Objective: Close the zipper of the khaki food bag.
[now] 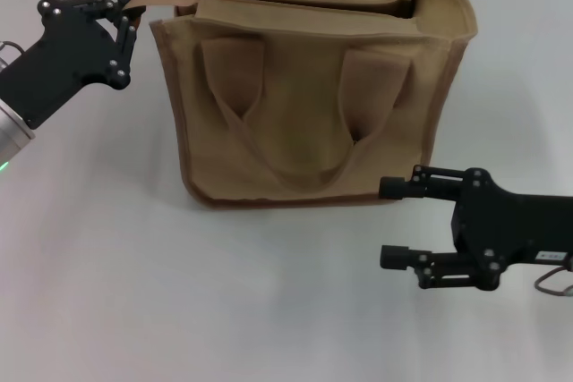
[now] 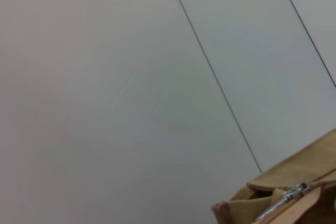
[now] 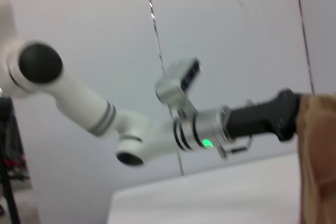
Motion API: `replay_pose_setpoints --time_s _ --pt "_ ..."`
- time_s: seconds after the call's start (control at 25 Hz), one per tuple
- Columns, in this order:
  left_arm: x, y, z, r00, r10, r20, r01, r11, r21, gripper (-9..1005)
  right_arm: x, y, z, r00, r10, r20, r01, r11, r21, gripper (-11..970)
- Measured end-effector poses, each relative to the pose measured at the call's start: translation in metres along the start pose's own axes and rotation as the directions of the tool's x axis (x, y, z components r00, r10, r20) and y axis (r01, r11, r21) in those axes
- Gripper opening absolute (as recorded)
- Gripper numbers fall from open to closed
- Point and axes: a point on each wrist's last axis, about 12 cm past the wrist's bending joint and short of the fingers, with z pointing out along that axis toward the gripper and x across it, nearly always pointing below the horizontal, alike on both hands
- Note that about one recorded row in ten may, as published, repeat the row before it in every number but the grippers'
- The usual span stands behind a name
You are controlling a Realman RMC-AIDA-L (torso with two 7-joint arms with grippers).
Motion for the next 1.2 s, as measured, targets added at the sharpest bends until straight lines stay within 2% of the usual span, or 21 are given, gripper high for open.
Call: replay_pose_setpoints --time_s 0.2,0.48,0.72,1.04,1.2 --pt "0.0 -0.003 -0.001 1.0 -0.009 0.003 0.009 1.0 0.003 14 -0.018 0.0 -0.002 0.995 0.058 0.085 -0.053 0.997 -0.061 758" --pt "-0.004 -0.005 -0.007 0.999 0.003 0.049 -0.003 1.0 0.0 14 -0.046 -0.017 0.002 0.974 0.163 0.156 -0.151 0.985 -0.089 759" --pt "-0.007 -0.006 -0.009 0.997 0.008 0.078 -0.008 1.0 0.005 14 -0.061 -0.03 0.008 0.957 0.201 0.207 -0.189 0.979 -0.079 758" --pt "-0.011 -0.006 -0.007 0.994 0.011 0.106 -0.012 1.0 0.012 14 -0.086 -0.055 0.03 0.944 0.276 0.182 -0.267 0.961 -0.073 759" --pt "-0.011 -0.006 -0.006 0.994 0.012 0.108 -0.013 1.0 0.013 14 -0.104 -0.071 0.05 0.926 0.356 0.125 -0.348 0.934 -0.078 758"
